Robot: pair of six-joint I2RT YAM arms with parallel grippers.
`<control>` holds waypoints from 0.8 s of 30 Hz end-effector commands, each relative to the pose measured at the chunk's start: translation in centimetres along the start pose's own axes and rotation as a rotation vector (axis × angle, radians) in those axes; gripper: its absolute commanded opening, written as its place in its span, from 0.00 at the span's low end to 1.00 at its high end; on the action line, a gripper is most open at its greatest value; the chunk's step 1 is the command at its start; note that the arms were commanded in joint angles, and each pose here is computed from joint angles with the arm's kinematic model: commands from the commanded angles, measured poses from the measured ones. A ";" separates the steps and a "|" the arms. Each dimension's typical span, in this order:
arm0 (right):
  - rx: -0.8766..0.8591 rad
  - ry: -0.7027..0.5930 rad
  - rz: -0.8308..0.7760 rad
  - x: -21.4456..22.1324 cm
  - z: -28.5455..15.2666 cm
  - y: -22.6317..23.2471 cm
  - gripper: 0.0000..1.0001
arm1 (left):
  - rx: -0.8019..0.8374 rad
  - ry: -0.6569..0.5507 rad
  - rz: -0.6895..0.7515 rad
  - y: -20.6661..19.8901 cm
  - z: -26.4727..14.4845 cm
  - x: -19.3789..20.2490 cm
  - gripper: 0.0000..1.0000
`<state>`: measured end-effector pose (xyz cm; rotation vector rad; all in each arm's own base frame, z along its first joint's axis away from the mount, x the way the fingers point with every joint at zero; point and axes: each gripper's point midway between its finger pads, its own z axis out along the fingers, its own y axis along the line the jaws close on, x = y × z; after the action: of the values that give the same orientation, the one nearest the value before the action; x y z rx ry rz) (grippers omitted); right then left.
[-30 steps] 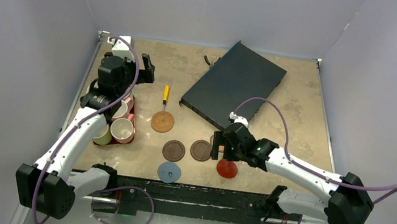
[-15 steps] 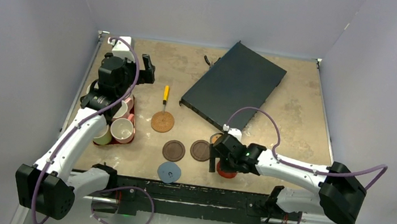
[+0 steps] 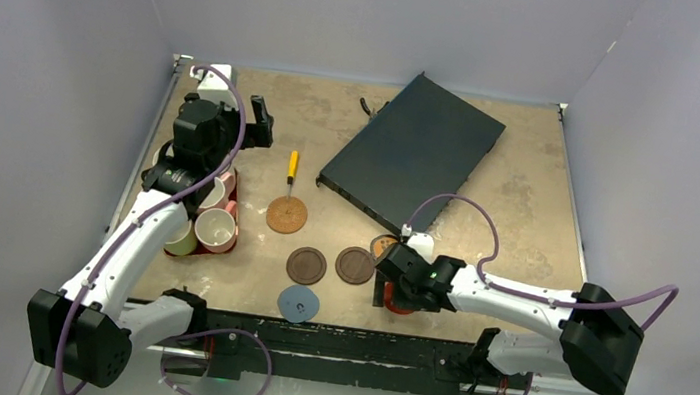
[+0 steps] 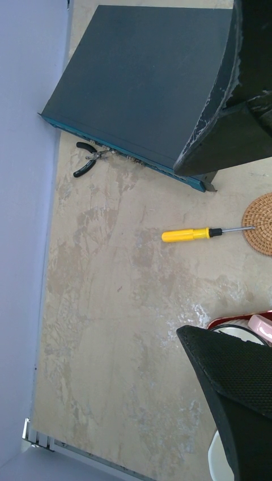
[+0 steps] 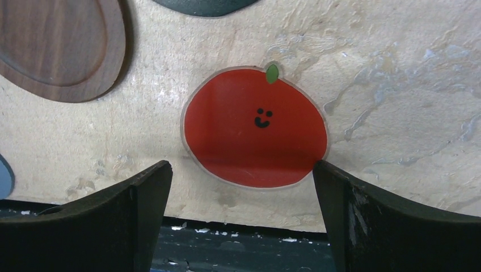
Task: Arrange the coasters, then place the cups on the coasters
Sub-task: Move the coaster to the center of the board.
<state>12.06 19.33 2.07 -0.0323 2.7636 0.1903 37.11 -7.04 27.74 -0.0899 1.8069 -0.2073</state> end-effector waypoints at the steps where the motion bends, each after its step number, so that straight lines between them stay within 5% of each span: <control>1: 0.088 -0.014 0.066 0.5 0.1 -2.1 0.98 | 0.008 -0.042 0.005 -0.2 0.1 -0.9 0.99; 24: 0.119 -0.027 0.055 -0.1 -1.0 -2.6 0.98 | 0.018 -0.023 0.009 -0.4 0.5 -0.3 0.99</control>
<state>11.65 17.02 1.73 0.0534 2.7728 0.0567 37.24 -7.08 27.42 -0.0890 1.8156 -0.2062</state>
